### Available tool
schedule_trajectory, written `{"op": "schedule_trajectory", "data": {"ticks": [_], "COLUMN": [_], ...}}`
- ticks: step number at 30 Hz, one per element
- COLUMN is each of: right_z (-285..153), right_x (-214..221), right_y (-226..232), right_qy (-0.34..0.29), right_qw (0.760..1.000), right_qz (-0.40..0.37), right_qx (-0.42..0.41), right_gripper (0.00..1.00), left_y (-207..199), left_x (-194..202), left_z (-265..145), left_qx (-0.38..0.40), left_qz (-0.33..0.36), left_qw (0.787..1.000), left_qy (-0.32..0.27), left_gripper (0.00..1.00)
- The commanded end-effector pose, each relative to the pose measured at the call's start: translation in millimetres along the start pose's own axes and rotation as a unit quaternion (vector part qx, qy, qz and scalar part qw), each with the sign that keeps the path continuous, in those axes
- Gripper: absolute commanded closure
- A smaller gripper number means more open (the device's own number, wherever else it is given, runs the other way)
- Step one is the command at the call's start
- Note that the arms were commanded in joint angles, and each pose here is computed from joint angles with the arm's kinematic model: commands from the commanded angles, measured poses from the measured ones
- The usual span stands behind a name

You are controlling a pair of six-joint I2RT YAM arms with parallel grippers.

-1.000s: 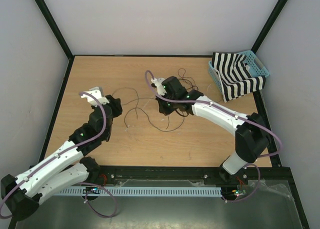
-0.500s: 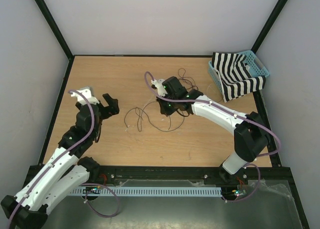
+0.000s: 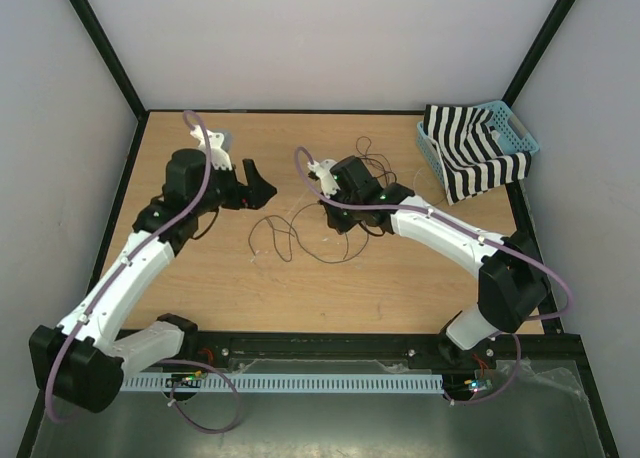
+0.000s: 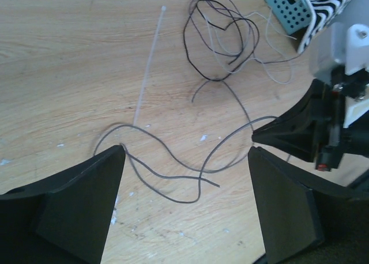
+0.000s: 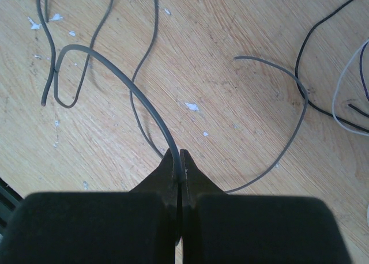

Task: Zip-tie the wires
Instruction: Place the cable at the center of the board.

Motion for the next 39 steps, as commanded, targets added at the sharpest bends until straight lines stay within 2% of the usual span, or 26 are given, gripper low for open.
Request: {"op": "schedule_trajectory", "data": {"ticks": [1, 3, 6, 10, 16, 23, 30, 33, 39], "right_z": [-3, -2, -3, -5, -6, -6, -6, -6, -6], "right_x": [-1, -1, 0, 0, 0, 1, 0, -1, -2], "right_y": [-5, -7, -10, -13, -12, -11, -10, -8, -10], "right_qy": [-0.010, -0.010, -0.012, -0.016, -0.019, -0.019, -0.022, -0.024, -0.026], "right_qw": [1.000, 1.000, 1.000, 0.999, 0.999, 0.999, 0.999, 0.999, 0.999], "right_qz": [-0.002, -0.002, 0.001, 0.006, 0.013, 0.018, 0.023, 0.025, 0.025], "right_qx": [0.014, 0.020, 0.028, 0.037, 0.037, 0.034, 0.031, 0.028, 0.033], "right_gripper": [1.00, 1.00, 1.00, 1.00, 1.00, 1.00, 1.00, 1.00, 1.00], "left_y": [-22, -28, -22, -13, 3, 13, 12, 6, -13], "left_x": [8, 15, 30, 62, 100, 114, 112, 116, 125], "left_z": [-10, -17, -21, -17, -2, 17, 39, 51, 67], "left_qx": [0.080, 0.098, 0.085, 0.060, 0.009, -0.006, -0.010, -0.003, 0.017], "left_qz": [-0.047, -0.056, -0.156, -0.297, -0.413, -0.461, -0.462, -0.470, -0.476], "left_qw": [0.994, 0.990, 0.979, 0.946, 0.906, 0.883, 0.884, 0.879, 0.873], "left_qy": [0.062, 0.084, 0.098, 0.114, 0.092, 0.081, 0.072, 0.079, 0.102], "left_gripper": [0.12, 0.12, 0.12, 0.15, 0.21, 0.22, 0.23, 0.27, 0.41]}}
Point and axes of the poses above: each gripper's point midway between its finger pads, its own z axis out along the fingers, its own y axis along the line the jaws close on, x = y × z, the point moved 1 cm from there along -z, back along the fingers, and after that the axes turned 10 degrees about z, right-handed, at the moved point
